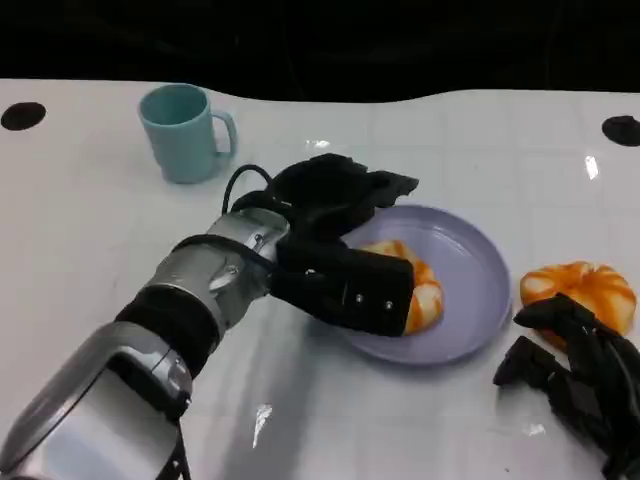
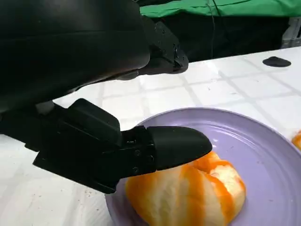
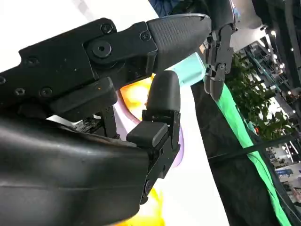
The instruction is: Grasp the bread from the table and place it into the plate.
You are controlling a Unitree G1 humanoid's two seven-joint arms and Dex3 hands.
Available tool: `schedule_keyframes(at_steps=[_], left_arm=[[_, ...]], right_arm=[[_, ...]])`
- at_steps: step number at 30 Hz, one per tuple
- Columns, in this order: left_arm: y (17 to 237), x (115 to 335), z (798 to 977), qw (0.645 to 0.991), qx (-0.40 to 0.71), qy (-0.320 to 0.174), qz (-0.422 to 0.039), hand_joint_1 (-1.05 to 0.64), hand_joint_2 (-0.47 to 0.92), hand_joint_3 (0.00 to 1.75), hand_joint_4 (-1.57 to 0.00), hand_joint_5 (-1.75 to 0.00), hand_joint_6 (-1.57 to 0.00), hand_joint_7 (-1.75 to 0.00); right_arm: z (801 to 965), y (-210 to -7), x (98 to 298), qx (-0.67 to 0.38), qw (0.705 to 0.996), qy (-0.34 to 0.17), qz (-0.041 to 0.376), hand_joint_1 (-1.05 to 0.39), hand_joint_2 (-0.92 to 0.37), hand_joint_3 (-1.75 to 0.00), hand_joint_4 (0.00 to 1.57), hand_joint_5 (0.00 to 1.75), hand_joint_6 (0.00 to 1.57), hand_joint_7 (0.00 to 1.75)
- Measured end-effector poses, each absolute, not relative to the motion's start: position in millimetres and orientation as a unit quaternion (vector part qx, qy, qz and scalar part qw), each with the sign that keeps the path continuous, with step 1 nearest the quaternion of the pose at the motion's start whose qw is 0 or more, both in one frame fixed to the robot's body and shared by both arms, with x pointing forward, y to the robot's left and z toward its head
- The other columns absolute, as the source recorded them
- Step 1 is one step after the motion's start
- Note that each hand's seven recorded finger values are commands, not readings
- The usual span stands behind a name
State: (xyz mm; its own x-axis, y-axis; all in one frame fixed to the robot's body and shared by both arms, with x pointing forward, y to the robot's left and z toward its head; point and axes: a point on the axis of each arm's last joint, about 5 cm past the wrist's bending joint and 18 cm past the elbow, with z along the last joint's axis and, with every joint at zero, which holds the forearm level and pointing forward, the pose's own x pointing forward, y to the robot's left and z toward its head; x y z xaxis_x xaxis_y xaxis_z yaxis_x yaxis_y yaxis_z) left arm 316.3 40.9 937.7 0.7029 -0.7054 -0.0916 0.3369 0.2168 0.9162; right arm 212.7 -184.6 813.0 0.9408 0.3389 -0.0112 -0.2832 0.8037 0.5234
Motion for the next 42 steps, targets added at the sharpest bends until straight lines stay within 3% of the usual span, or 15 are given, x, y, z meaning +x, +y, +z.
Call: schedule_keyframes(at_steps=[7, 13, 17, 19, 20, 22, 23, 24, 26, 27, 29, 31, 32, 38, 42], left_arm=[[100, 300, 913.2, 0.879, 0.274, -0.142, -0.364, -0.84, 0.92, 0.56, -0.08, -0.32, -0.2, -0.01], [123, 286, 900.2, 0.913, 0.117, -0.14, -0.366, -0.81, 0.92, 0.48, -0.22, -0.38, -0.3, -0.04], [135, 266, 880.9, 0.927, -0.065, -0.125, -0.348, -0.75, 0.92, 0.36, -0.52, -0.31, -0.47, -0.04], [139, 254, 871.5, 0.925, -0.15, -0.104, -0.332, -0.74, 0.92, 0.35, -0.57, -0.3, -0.5, -0.04], [140, 250, 868.7, 0.924, -0.176, -0.094, -0.326, -0.68, 0.92, 0.34, -0.71, -0.38, -0.6, -0.08], [142, 241, 864.4, 0.914, -0.253, -0.07, -0.308, -0.65, 0.92, 0.34, -0.77, -0.43, -0.66, -0.1], [142, 238, 863.6, 0.906, -0.289, -0.062, -0.303, -0.64, 0.92, 0.39, -0.74, -0.79, -0.75, -0.15], [141, 234, 863.0, 0.898, -0.321, -0.053, -0.296, -0.64, 0.92, 0.41, -0.7, -0.97, -0.78, -0.16], [141, 227, 861.9, 0.888, -0.361, -0.03, -0.284, -0.64, 0.92, 0.43, -0.66, -1.12, -0.81, -0.18], [141, 224, 861.1, 0.884, -0.373, -0.02, -0.28, -0.63, 0.92, 0.43, -0.68, -1.22, -0.86, -0.23], [142, 220, 860.9, 0.88, -0.39, -0.005, -0.27, -0.58, 0.92, 0.44, -0.71, -1.62, -0.77, -0.91], [143, 214, 860.6, 0.873, -0.414, 0.013, -0.257, -0.57, 0.92, 0.45, -0.71, -1.71, -0.72, -1.11], [143, 211, 859.4, 0.869, -0.425, 0.026, -0.252, -0.56, 0.92, 0.42, -0.74, -1.73, -0.67, -1.32], [146, 195, 851.5, 0.859, -0.448, 0.068, -0.239, -0.55, 0.92, 0.38, -0.79, -1.75, -0.59, -1.66], [146, 190, 850.7, 0.86, -0.452, 0.071, -0.228, -0.55, 0.92, 0.34, -0.82, -1.75, -0.58, -1.73]], right_arm=[[813.0, -186, 212, 0.267, 0.949, 0.052, 0.161, -0.53, -0.92, -0.15, 0.66, 1.56, 0.62, 1.2], [812.8, -184, 213, 0.268, 0.948, 0.055, 0.164, -0.54, -0.92, -0.16, 0.66, 1.55, 0.62, 1.19], [812.9, -184, 212, 0.26, 0.951, 0.05, 0.16, -0.54, -0.92, -0.17, 0.67, 1.57, 0.65, 1.19], [812.6, -184, 212, 0.259, 0.951, 0.05, 0.159, -0.54, -0.92, -0.18, 0.67, 1.57, 0.65, 1.19], [812.4, -185, 212, 0.259, 0.952, 0.05, 0.158, -0.54, -0.92, -0.18, 0.67, 1.57, 0.66, 1.18], [812.1, -185, 211, 0.259, 0.951, 0.051, 0.158, -0.54, -0.92, -0.18, 0.67, 1.57, 0.66, 1.18], [811.8, -185, 211, 0.259, 0.951, 0.052, 0.158, -0.54, -0.92, -0.18, 0.68, 1.56, 0.67, 1.18], [811.6, -185, 211, 0.26, 0.951, 0.052, 0.158, -0.54, -0.92, -0.18, 0.68, 1.56, 0.68, 1.18], [811.3, -184, 211, 0.26, 0.951, 0.052, 0.157, -0.54, -0.92, -0.17, 0.69, 1.56, 0.68, 1.17], [811.2, -184, 211, 0.26, 0.951, 0.052, 0.157, -0.54, -0.92, -0.18, 0.68, 1.56, 0.68, 1.17], [811.2, -184, 210, 0.26, 0.951, 0.052, 0.158, -0.55, -0.92, -0.17, 0.68, 1.55, 0.67, 1.16], [811.2, -184, 210, 0.26, 0.951, 0.051, 0.159, -0.56, -0.92, -0.17, 0.68, 1.55, 0.67, 1.15], [811.2, -184, 210, 0.259, 0.951, 0.051, 0.159, -0.55, -0.92, -0.15, 0.67, 1.55, 0.67, 1.14], [811.4, -185, 207, 0.256, 0.952, 0.051, 0.157, -0.55, -0.92, -0.15, 0.66, 1.56, 0.67, 1.13], [810.9, -186, 205, 0.258, 0.952, 0.054, 0.155, -0.55, -0.92, -0.15, 0.66, 1.56, 0.67, 1.12]])
